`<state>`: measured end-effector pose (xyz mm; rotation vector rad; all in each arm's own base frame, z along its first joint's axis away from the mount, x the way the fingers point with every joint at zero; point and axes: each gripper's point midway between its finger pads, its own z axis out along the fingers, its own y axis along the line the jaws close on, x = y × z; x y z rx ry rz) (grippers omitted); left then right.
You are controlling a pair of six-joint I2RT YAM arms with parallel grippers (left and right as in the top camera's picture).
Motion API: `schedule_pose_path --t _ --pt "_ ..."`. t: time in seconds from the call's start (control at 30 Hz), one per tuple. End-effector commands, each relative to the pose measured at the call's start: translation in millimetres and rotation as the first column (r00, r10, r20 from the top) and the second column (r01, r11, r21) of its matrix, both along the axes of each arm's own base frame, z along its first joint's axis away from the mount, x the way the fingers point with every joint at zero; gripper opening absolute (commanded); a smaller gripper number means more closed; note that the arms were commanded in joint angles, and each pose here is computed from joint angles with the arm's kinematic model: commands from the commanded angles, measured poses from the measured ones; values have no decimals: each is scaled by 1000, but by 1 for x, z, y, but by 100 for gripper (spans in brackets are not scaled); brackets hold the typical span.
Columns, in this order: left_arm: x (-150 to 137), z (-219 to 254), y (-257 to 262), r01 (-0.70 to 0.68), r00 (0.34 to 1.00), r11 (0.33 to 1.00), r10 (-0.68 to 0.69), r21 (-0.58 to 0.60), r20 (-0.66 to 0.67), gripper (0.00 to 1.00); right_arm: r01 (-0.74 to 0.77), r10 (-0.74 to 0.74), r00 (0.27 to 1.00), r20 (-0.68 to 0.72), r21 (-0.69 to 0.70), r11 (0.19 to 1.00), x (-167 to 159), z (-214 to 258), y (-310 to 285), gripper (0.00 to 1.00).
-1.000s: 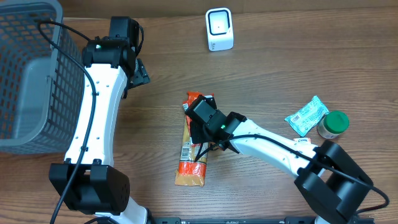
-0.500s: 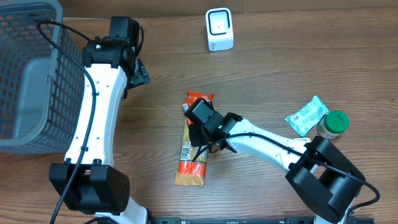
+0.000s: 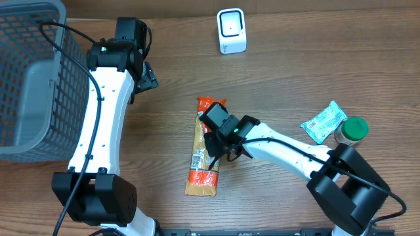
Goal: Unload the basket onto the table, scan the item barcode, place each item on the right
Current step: 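Lower the right gripper onto the spaghetti bag and close it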
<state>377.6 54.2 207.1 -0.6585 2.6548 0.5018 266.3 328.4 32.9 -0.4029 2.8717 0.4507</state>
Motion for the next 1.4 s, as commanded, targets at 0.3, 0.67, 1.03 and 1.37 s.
schedule_pose_path --t 0.3,0.67,1.03,1.37 --pt "2 6 -3 4 1000 1000 -4 -3 22 100 -188 191 980 -63 51 981 -8 6 -15 14" --pt "2 6 -3 4 1000 1000 -4 -3 22 100 -195 197 979 -60 49 980 -8 6 -15 4" --pt "2 6 -3 4 1000 1000 -4 -3 22 100 -477 478 878 5 94 874 -23 11 -6 6" --pt "2 6 -3 4 1000 1000 -4 -3 22 100 -473 475 880 4 93 876 -22 10 -7 28"
